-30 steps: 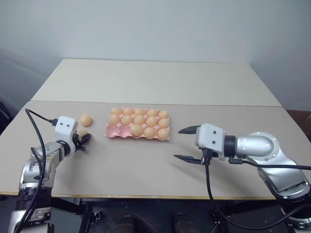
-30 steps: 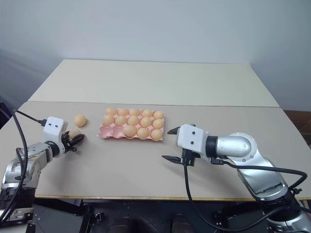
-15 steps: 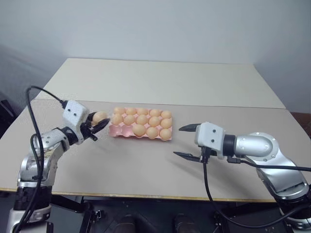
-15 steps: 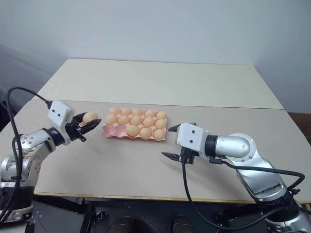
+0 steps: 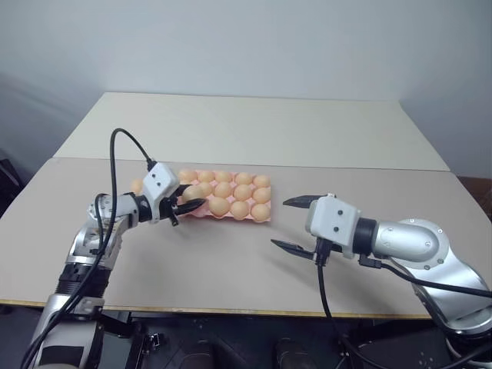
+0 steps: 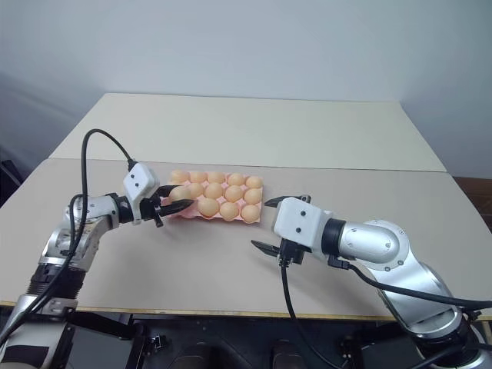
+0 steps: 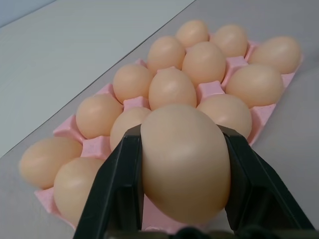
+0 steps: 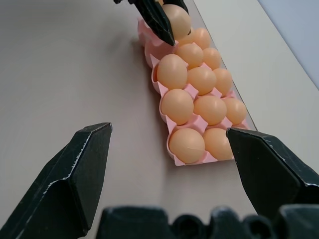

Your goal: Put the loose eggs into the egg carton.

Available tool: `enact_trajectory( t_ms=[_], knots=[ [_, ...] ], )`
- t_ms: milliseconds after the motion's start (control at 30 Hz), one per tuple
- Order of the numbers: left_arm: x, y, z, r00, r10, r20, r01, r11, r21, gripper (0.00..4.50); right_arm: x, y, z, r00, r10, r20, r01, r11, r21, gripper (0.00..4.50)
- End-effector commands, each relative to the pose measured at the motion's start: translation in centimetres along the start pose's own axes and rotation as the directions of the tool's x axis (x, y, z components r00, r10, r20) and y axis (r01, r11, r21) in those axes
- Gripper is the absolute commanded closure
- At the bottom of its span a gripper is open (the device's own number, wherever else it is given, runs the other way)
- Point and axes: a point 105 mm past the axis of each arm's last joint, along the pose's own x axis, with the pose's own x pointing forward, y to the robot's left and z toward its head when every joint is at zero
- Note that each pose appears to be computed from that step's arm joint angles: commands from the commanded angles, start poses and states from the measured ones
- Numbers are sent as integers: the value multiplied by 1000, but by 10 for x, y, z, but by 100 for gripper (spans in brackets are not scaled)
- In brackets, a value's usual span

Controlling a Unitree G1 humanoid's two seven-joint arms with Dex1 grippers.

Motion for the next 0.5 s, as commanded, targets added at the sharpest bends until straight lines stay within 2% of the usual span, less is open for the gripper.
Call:
enact_trajectory(
  t_ms=[33, 100, 200, 500],
  knots=[
    [1, 3, 12, 999, -37, 30, 37, 999, 0, 277, -7, -5, 9, 999, -51, 14, 51, 998, -35, 20],
    [-1, 2, 13, 998, -49, 27, 49, 998, 33, 210, -7, -5, 8, 998, -54, 12, 54, 998, -35, 20],
    [0, 11, 12, 999, 27, 23, -28, 998, 56, 121, -7, -5, 8, 998, -56, 11, 56, 998, -33, 20],
    [-20, 13, 23, 995, 47, 93, -53, 997, 55, 121, -6, -8, 7, 999, -49, 11, 50, 998, -41, 20]
  ],
)
